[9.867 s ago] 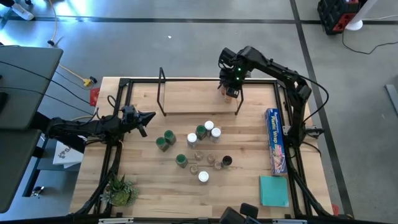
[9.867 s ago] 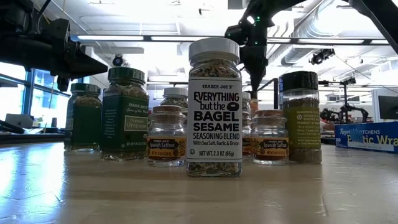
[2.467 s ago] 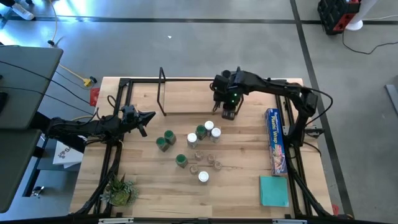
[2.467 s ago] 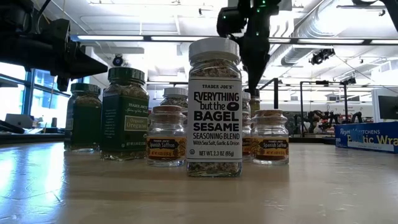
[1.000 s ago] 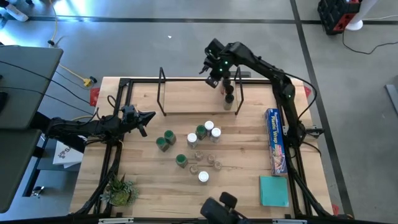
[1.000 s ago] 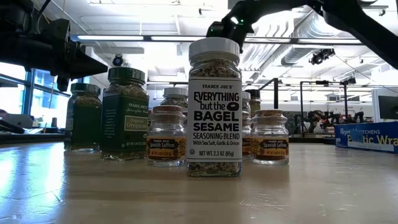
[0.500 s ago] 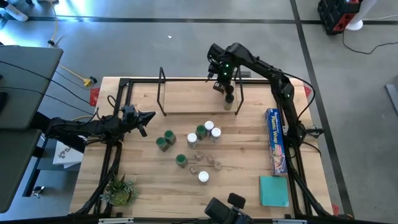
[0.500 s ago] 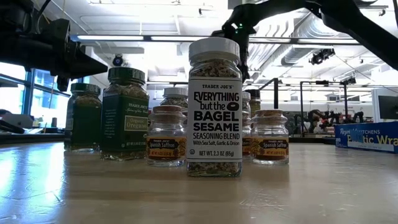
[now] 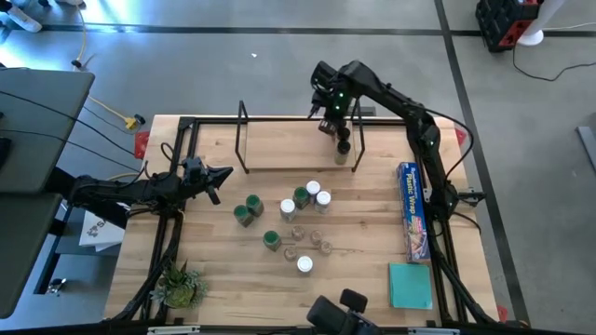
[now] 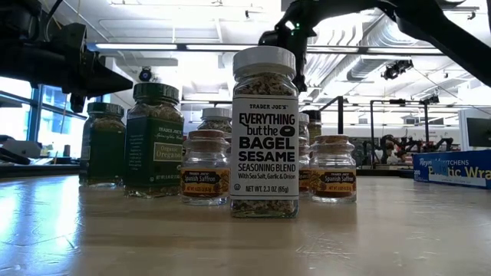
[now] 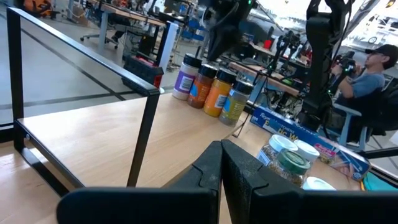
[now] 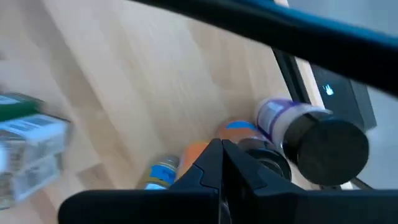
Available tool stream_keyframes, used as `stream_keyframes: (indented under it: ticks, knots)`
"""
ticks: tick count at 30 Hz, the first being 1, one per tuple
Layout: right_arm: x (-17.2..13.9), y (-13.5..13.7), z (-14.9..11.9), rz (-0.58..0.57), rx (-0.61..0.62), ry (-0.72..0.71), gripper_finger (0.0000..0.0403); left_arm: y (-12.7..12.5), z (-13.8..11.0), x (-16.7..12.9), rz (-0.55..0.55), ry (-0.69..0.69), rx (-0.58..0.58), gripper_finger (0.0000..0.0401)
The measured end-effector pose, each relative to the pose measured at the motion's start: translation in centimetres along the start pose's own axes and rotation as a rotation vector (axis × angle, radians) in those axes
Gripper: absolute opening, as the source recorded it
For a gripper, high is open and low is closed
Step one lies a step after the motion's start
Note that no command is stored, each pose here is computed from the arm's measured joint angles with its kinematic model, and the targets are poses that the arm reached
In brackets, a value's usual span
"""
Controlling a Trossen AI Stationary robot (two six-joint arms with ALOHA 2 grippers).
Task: Shelf spices
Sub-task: Put the blue seasoning bottle on the shelf, then put the middle right white seasoning bottle on the shelf
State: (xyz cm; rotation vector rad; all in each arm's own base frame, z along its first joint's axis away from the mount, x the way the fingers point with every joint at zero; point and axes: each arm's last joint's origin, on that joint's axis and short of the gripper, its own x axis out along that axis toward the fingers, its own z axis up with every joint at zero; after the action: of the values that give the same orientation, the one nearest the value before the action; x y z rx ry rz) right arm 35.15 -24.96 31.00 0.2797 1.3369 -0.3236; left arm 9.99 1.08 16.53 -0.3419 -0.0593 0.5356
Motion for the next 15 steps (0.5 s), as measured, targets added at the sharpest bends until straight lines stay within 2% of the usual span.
stream_keyframes:
  ticks: [7, 12, 15]
  knots:
    - [-3.3, 1.3, -0.5, 0.209, -0.136, -0.141, 0.0002, 0.0, 0.0, 0.0, 0.000, 0.000, 0.000, 0.0005]
    - [-5.7, 3.4, -0.9, 0.387, -0.204, -0.250, 0.0002, 0.0, 0.0, 0.0, 0.000, 0.000, 0.000, 0.0005]
    - [-7.5, 6.0, -1.4, 0.383, -0.277, -0.282, 0.0002, 0.0, 0.0, 0.0, 0.000, 0.000, 0.000, 0.0005]
